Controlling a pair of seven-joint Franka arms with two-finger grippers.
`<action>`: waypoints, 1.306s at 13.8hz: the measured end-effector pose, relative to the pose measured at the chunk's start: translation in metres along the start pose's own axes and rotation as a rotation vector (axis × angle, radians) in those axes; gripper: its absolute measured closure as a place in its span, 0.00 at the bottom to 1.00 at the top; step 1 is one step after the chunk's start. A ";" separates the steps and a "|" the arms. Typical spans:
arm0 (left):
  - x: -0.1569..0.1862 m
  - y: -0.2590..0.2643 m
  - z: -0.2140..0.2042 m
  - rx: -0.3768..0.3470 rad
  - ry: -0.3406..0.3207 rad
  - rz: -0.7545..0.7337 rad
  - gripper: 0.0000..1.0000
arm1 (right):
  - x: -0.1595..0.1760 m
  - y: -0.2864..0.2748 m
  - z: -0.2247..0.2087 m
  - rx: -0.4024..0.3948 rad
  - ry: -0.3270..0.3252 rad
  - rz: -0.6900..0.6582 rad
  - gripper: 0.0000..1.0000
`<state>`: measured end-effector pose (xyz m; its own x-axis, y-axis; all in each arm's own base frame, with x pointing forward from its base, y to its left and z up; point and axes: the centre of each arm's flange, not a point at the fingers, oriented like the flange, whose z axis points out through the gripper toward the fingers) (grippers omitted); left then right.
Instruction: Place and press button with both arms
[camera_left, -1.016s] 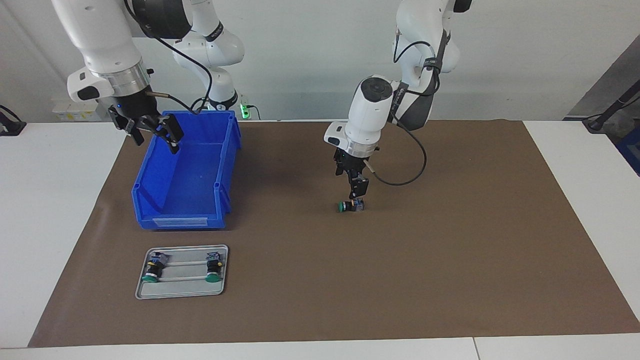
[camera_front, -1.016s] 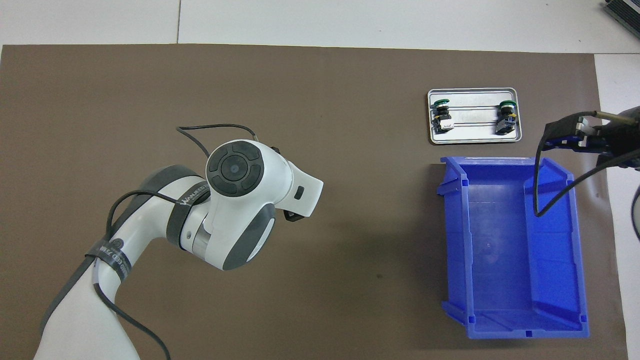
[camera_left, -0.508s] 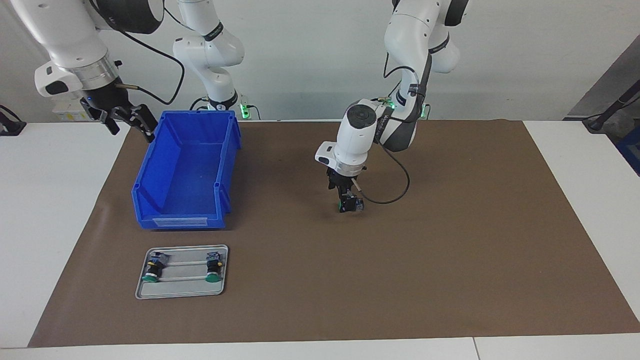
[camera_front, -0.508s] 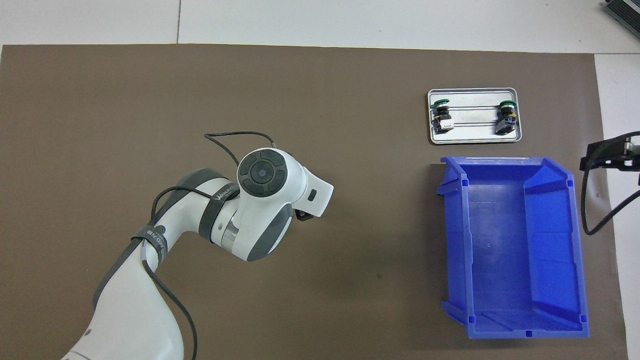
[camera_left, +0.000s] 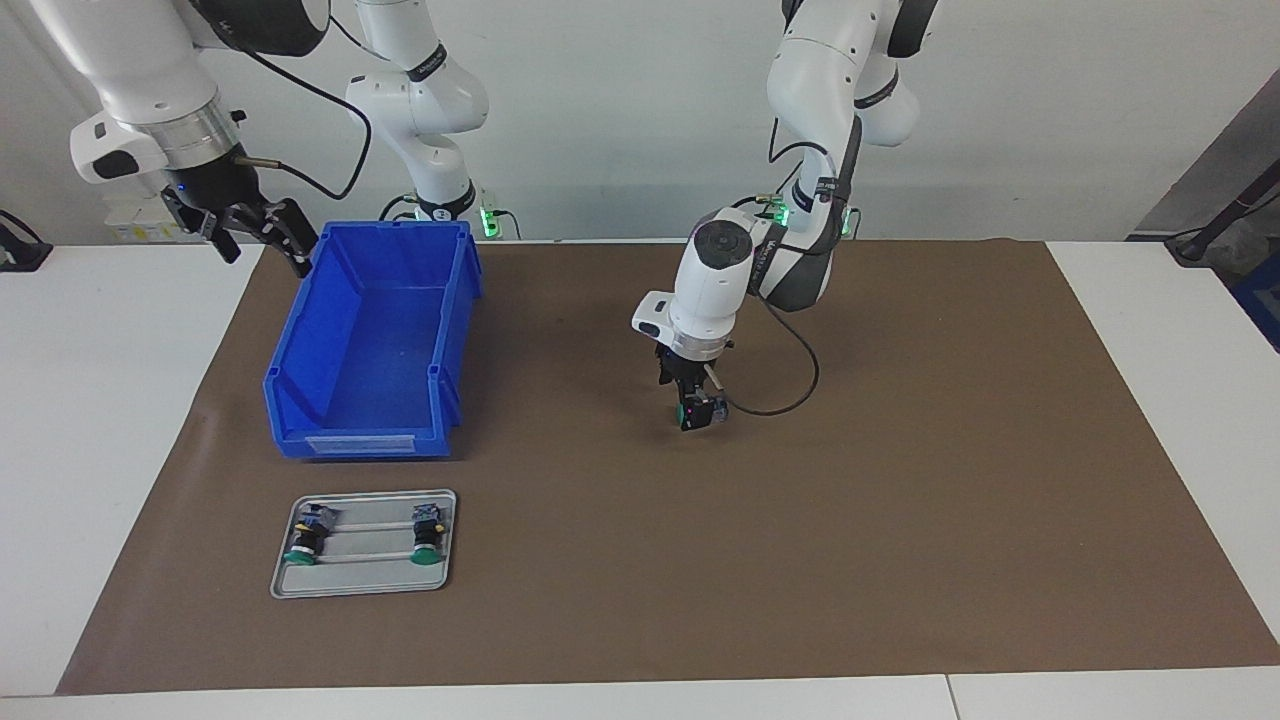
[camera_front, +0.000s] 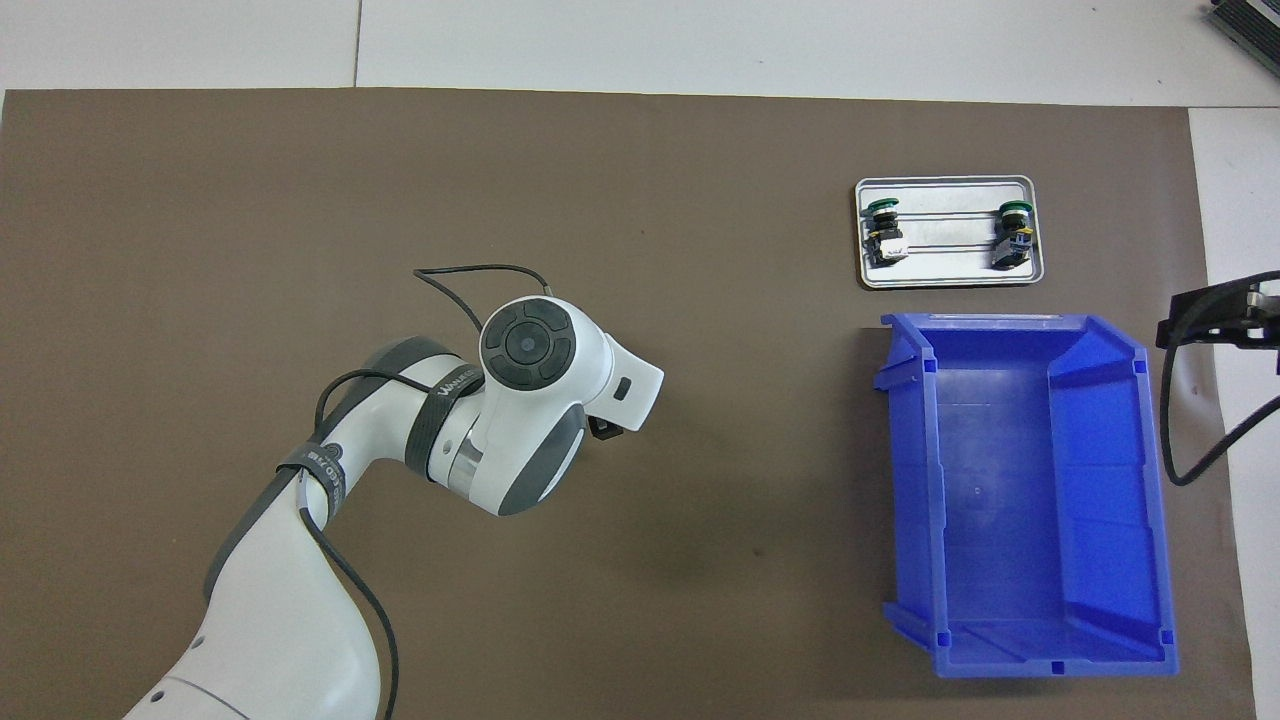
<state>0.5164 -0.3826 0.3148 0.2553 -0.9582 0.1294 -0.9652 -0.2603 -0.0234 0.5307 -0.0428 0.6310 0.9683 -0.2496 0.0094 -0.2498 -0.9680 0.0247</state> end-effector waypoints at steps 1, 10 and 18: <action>0.000 0.000 0.002 -0.001 -0.002 0.002 0.00 | 0.000 0.000 0.000 0.000 -0.001 -0.007 0.00; -0.017 0.008 0.030 0.001 -0.009 0.008 0.00 | -0.001 -0.007 0.000 -0.004 0.000 -0.106 0.00; -0.014 0.010 0.026 0.010 0.002 0.019 0.19 | -0.001 -0.007 0.000 -0.004 0.000 -0.073 0.00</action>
<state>0.5048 -0.3751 0.2866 0.2368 -0.9627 0.1307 -0.9693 -0.2432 -0.0358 0.5311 -0.0353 0.6309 0.9840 -0.1780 0.0072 -0.1781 -0.9836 0.0293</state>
